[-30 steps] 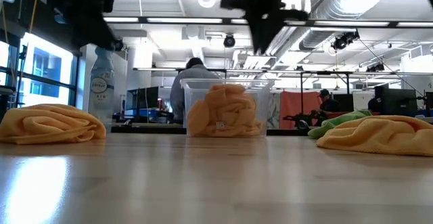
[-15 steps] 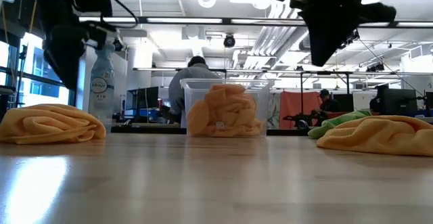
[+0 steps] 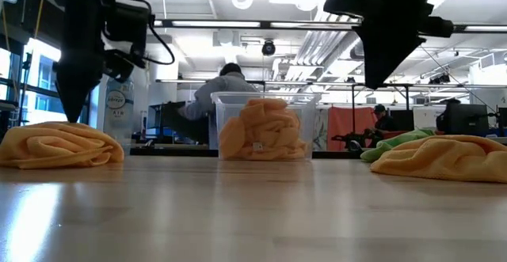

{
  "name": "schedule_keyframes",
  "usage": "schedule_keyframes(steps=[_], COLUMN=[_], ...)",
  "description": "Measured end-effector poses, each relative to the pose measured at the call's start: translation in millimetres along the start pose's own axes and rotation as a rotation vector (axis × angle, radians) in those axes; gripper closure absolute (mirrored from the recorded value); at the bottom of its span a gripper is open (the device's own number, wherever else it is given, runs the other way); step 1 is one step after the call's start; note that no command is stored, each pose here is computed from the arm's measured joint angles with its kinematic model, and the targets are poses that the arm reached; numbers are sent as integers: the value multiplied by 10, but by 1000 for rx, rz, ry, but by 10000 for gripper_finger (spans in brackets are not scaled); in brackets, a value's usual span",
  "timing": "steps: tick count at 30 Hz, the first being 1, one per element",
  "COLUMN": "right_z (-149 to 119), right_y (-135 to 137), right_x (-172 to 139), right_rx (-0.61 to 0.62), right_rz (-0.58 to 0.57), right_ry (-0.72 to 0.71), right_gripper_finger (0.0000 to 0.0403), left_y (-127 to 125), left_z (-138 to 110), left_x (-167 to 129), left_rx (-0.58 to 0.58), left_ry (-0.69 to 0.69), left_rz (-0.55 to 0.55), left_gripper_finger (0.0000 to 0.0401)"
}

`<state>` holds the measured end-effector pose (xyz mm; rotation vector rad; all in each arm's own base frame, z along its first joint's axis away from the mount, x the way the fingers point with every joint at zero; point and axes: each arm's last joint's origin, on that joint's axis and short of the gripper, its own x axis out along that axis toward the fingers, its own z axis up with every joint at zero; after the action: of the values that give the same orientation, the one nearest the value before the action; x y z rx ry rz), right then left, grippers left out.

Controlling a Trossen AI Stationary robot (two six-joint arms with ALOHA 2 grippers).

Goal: Sort microfiber towel by color & place in baskets
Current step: Put the orange towel into the top transparent bin

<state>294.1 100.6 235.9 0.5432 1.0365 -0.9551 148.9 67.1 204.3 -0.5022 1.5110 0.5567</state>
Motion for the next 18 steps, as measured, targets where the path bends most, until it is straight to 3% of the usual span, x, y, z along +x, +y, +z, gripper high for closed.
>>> schedule_keyframes(steps=[8, 11, 15, 18], right_z=[82, 106, 115, 71], right_y=[-159, -171, -241, -415], right_x=[23, 12, -45, -54], right_rx=[-131, -234, -310, -287], right_rz=[-145, -134, -74, -4], right_ry=[-14, 0, -19, -47], right_gripper_finger=[390, 399, 402, 402], left_y=[-29, -36, -38, -49], left_z=[95, 109, 87, 35], left_x=[158, 186, 147, 63], left_rx=[-49, -54, -89, -120], left_ry=[99, 118, 90, 46], left_rz=[37, 32, 22, -25], left_gripper_finger=[286, 312, 386, 390])
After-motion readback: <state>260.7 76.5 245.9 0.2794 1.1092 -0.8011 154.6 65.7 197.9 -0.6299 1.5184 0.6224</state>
